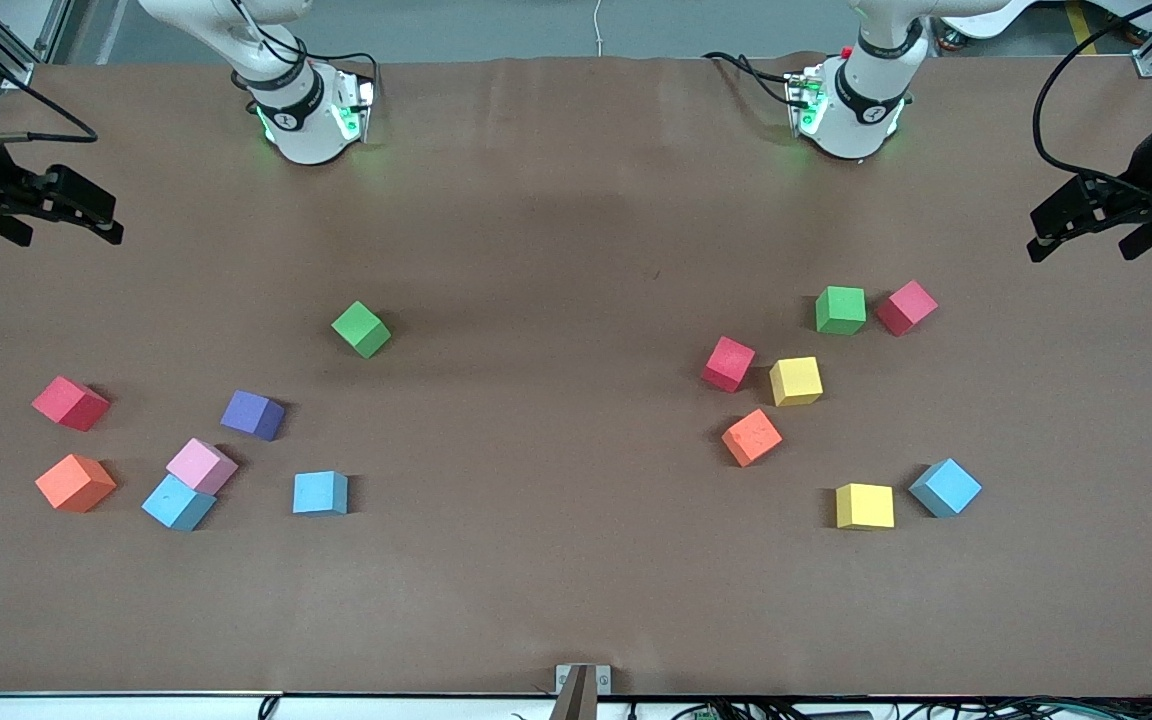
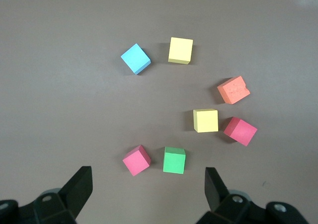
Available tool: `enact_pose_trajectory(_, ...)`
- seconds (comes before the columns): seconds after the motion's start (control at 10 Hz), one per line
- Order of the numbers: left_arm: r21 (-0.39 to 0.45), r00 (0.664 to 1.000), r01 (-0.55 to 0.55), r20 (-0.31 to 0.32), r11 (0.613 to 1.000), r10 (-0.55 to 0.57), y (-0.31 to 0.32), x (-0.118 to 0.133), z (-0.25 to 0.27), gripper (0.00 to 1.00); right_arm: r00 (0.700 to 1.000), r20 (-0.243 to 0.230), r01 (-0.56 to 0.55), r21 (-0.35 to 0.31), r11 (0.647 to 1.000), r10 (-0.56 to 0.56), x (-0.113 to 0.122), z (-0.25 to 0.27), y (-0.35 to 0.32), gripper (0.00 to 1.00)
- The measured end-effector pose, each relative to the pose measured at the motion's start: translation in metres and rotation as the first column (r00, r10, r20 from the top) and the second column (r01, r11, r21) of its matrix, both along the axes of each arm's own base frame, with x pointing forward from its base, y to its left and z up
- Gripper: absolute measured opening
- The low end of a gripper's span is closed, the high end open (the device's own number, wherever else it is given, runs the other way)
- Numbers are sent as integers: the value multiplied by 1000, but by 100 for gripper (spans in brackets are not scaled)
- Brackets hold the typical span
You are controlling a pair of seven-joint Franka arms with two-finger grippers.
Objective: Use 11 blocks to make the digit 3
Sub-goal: 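Reach the right gripper to the green block while the left gripper reaches the pink block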
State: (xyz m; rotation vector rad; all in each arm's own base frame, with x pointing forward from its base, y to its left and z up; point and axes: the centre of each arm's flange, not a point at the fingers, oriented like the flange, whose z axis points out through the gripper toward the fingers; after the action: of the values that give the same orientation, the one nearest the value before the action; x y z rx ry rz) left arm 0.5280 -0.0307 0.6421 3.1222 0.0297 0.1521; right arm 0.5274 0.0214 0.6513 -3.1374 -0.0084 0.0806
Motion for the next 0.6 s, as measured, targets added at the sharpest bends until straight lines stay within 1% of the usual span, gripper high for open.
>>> enact_pose_trajectory(0.2,22,1000,19,0,1000,-19,-1,0,0,100,1000,-2,4,-1,1000,-4,0,0,-2,100)
enact_pose_trajectory(0.3,25,1000,23,-12,999,-23,-2,0,-4,100,1000,-4,6,-1,1000,-6,0,-1,-3,100)
enact_pose_trajectory(0.4,26,999,21,-43,999,-20,-1,3,-17,100,1000,-16,12,-2,1000,-12,0,-6,-2,100)
enact_pose_trajectory(0.6,30,991,-10,-133,1000,14,17,9,-60,100,996,-65,70,11,998,-69,3,-37,2,100)
